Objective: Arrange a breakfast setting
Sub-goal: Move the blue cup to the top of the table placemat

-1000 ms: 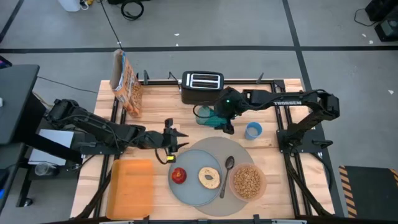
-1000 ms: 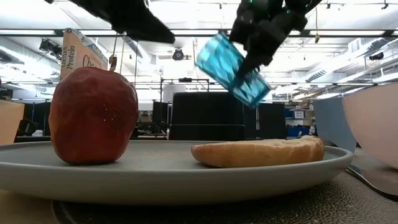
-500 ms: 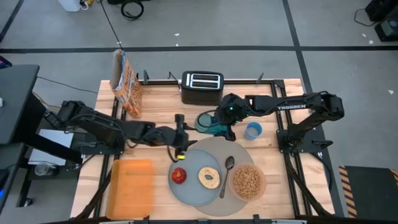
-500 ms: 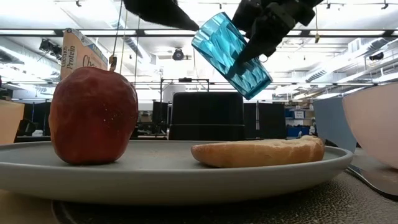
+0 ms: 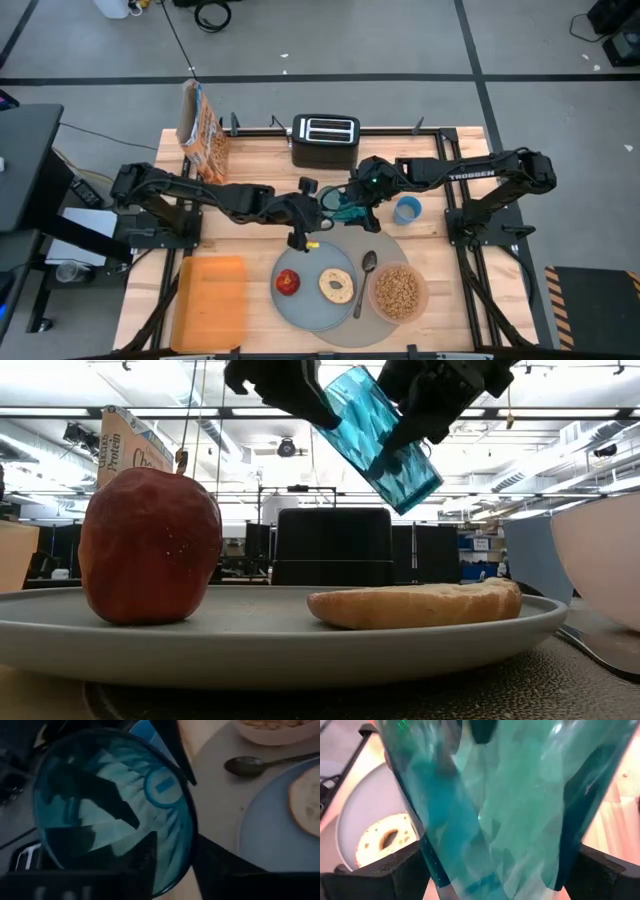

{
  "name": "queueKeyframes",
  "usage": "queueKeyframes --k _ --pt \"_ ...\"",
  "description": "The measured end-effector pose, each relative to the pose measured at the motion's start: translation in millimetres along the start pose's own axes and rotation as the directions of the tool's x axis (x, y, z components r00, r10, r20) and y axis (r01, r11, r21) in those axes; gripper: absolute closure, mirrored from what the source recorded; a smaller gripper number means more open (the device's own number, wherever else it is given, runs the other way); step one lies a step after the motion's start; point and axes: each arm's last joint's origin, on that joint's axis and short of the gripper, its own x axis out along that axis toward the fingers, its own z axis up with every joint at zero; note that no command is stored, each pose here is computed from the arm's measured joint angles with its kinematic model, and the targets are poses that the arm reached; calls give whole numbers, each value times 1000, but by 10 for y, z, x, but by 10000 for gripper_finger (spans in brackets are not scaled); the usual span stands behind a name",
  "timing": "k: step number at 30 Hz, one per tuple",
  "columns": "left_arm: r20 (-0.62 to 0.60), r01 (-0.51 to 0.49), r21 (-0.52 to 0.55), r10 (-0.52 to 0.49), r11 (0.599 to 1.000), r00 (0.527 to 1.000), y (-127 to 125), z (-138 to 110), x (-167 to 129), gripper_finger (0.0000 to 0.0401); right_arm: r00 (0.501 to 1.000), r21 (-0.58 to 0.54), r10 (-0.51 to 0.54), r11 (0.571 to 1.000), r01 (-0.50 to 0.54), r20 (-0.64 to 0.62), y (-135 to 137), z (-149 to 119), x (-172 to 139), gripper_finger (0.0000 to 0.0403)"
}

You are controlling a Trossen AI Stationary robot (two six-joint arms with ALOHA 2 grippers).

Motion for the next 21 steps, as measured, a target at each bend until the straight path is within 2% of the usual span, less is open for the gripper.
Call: queueKeyframes --k 6,10,21 --pt "13 78 94 -79 993 997 67 11 -30 382 1000 31 19 999 -20 19 43 25 -6 14" --pt "11 94 135 -97 986 995 82 -4 -28 384 1000 31 28 999 -28 13 58 76 -56 16" --pt "19 82 106 -85 991 996 236 22 -59 385 996 23 -77 997 76 51 54 260 -534 4"
